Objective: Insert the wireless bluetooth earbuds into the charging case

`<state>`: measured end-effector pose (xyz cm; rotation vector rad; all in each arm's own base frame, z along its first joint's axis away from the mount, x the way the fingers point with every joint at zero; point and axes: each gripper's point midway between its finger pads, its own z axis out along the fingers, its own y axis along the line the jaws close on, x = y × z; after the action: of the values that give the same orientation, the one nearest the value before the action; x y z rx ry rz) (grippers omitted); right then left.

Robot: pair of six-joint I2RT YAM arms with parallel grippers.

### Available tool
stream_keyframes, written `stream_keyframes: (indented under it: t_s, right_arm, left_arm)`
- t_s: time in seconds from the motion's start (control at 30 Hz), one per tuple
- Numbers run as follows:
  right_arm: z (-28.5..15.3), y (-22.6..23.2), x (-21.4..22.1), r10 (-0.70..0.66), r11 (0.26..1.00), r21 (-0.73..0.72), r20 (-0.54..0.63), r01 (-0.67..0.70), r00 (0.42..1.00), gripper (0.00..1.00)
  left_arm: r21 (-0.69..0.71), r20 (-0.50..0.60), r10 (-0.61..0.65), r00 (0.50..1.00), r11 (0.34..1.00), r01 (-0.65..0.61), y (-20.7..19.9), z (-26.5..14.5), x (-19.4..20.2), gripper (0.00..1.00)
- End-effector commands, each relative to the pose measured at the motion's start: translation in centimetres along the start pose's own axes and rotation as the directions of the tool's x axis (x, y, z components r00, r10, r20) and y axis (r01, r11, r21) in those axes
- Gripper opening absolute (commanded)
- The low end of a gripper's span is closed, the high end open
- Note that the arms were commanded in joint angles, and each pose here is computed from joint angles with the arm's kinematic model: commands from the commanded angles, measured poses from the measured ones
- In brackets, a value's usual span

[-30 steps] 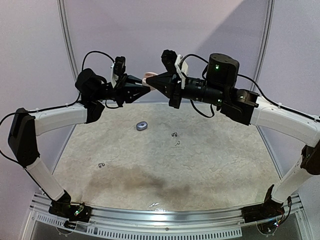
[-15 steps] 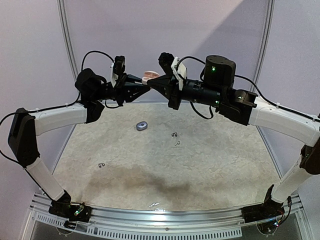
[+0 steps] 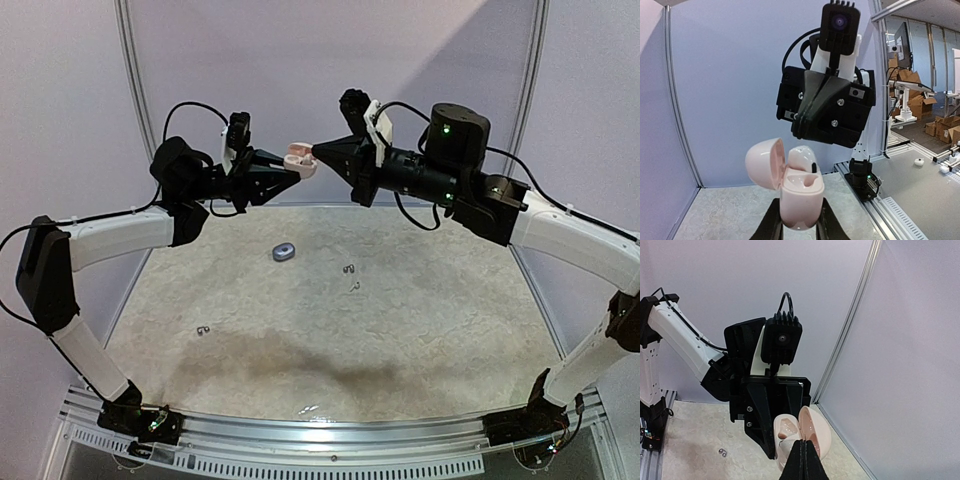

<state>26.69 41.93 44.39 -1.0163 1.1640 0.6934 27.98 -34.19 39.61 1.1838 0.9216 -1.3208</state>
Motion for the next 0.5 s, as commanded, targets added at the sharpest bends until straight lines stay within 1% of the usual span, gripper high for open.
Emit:
stream_keyframes:
  t_s: [0.0,0.13,0.2,0.23,0.37,0.47]
  right_arm:
    - [-1.3,0.2,-1.3,-0.001,1.0,-0.019,0.033,0.002,0.999,0.0]
    - [-1.5,0.3,-2.2,-0.003,0.999,-0.035,0.053,0.004,0.999,0.0]
    - [-1.4,0.3,-2.4,0.001,0.999,-0.037,0.058,0.001,0.998,0.04]
    - [-1.1,0.3,-2.3,0.004,0.999,-0.04,0.059,-0.001,0.998,0.08]
    - [-0.2,-0.1,-2.5,0.025,0.999,-0.031,0.07,-0.023,0.997,0.13]
    - [0.7,-0.1,-1.9,0.032,0.999,-0.034,0.056,-0.031,0.998,0.19]
  left_arm:
    - [-0.015,-0.005,-0.012,1.0,1.0,0.012,0.1,-0.3,0.2,0.0]
    - [-0.024,-0.006,-0.013,1.0,1.0,0.013,0.2,-0.3,0.3,0.0]
    - [-0.024,-0.005,-0.01,1.0,1.0,0.01,0.3,-0.3,0.2,0.0]
    - [-0.023,-0.006,-0.011,1.0,1.0,0.011,0.2,-0.3,0.3,0.0]
    - [-0.021,-0.008,-0.011,1.0,1.0,0.011,0.2,-0.3,0.3,0.0]
    - [-0.018,-0.01,-0.01,1.0,1.0,0.01,0.1,-0.3,0.4,0.0]
